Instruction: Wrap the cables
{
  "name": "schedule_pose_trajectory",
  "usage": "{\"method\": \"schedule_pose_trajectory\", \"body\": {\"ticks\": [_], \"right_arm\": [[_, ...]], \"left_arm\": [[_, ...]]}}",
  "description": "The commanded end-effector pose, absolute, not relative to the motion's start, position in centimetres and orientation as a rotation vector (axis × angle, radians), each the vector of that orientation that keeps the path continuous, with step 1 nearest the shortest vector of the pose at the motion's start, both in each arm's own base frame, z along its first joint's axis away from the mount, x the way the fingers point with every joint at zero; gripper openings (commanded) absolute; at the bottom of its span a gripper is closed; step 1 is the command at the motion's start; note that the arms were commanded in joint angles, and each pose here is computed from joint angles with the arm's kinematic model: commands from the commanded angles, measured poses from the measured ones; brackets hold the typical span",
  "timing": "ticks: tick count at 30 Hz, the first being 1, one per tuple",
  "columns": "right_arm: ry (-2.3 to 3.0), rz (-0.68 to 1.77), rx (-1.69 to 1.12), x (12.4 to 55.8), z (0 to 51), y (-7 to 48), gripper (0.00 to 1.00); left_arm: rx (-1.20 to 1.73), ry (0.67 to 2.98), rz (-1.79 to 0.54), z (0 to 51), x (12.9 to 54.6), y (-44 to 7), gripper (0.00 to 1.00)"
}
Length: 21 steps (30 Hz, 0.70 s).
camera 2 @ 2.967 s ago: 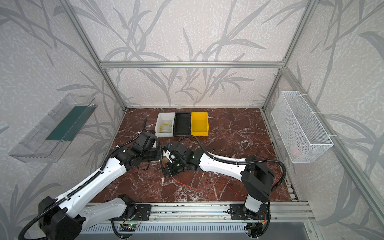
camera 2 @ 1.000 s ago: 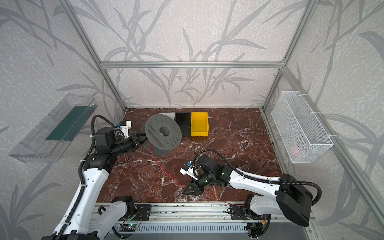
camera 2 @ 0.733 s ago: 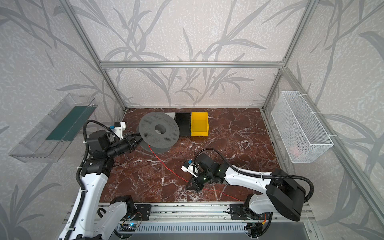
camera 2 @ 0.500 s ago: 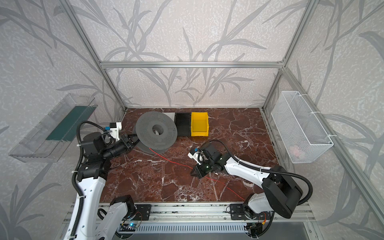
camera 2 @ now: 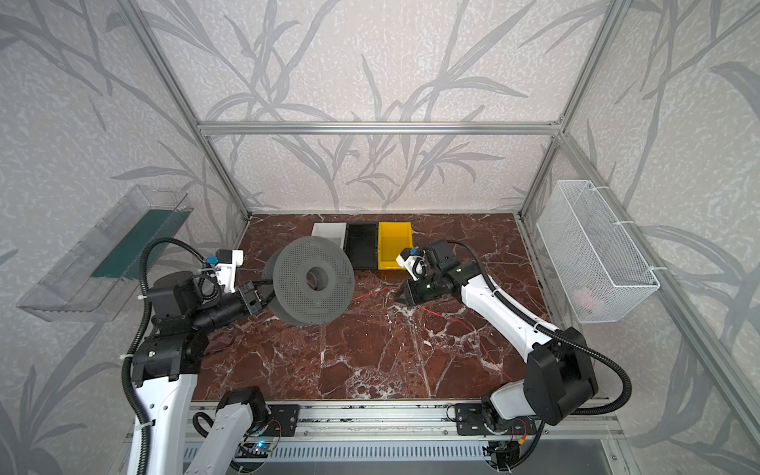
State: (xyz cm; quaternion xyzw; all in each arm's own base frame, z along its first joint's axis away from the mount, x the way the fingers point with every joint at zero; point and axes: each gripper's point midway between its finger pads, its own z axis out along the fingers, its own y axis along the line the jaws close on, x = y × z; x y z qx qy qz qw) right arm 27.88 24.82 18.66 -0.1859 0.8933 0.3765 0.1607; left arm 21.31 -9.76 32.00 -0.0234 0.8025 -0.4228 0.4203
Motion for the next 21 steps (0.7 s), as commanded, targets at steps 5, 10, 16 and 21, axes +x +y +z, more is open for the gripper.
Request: {"method": "schedule_pose_trajectory", "body": {"ticks": [5,10,16,21], "right_arm": [[2.587,1.167,-0.413,32.4,21.6,25.8,0.00],[2.566,1.291,-0.426,34.3,23.7,28.4,0.00],[2.572,1.265,-0.529,34.1,26.3,30.4,0.00],[2.545,1.368,-0.566,33.3,28.5,32.0,0.00]], "left_arm": [[0.198,2.044,-1.071,30.3,18.1,-13.3,0.00],[0.246,2.165,-0.935,27.1,18.9,-14.1,0.00],[0.426,2.347,-0.654,23.3,20.1,-16.4,0.00],[0.505,2.481,-0.237,19.7,21.8,-16.6,0.00]]}}
